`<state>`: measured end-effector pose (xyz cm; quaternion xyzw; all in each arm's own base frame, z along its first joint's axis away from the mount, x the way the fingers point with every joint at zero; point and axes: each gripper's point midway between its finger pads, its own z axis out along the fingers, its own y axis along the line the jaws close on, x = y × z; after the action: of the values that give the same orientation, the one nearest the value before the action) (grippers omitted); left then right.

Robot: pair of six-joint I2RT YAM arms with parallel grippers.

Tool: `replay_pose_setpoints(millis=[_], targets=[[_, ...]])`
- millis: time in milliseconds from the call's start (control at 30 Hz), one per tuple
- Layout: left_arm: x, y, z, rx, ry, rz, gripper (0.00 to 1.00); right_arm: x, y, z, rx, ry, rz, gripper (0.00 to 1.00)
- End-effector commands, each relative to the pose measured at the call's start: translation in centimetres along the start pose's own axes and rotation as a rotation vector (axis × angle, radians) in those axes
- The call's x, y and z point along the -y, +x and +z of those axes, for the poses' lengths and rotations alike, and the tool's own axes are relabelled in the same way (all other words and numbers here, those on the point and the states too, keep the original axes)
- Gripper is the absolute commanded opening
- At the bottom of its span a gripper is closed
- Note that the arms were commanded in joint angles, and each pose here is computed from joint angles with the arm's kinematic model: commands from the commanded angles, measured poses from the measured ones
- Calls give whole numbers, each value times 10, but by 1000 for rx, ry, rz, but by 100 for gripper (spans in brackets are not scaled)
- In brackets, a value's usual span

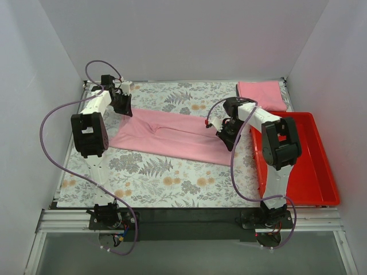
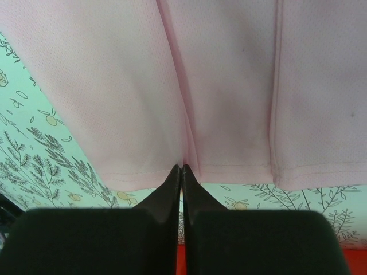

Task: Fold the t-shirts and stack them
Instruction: Fold the tshirt

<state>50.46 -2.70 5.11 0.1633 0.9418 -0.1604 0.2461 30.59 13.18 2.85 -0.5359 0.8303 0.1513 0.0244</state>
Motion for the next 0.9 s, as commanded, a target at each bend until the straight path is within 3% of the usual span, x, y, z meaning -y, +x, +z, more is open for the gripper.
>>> replay_pose_setpoints(millis=[0,467,867], targets=[[13,-49,-44,149,-7,74,0,3,-11,-23,46,28,-20,1],[41,-59,-82,248,106,142,0,-7,-17,-32,74,-20,-52,1],[34,-69,-100,320,140,136,0,-6,-18,-37,76,-8,-70,1]])
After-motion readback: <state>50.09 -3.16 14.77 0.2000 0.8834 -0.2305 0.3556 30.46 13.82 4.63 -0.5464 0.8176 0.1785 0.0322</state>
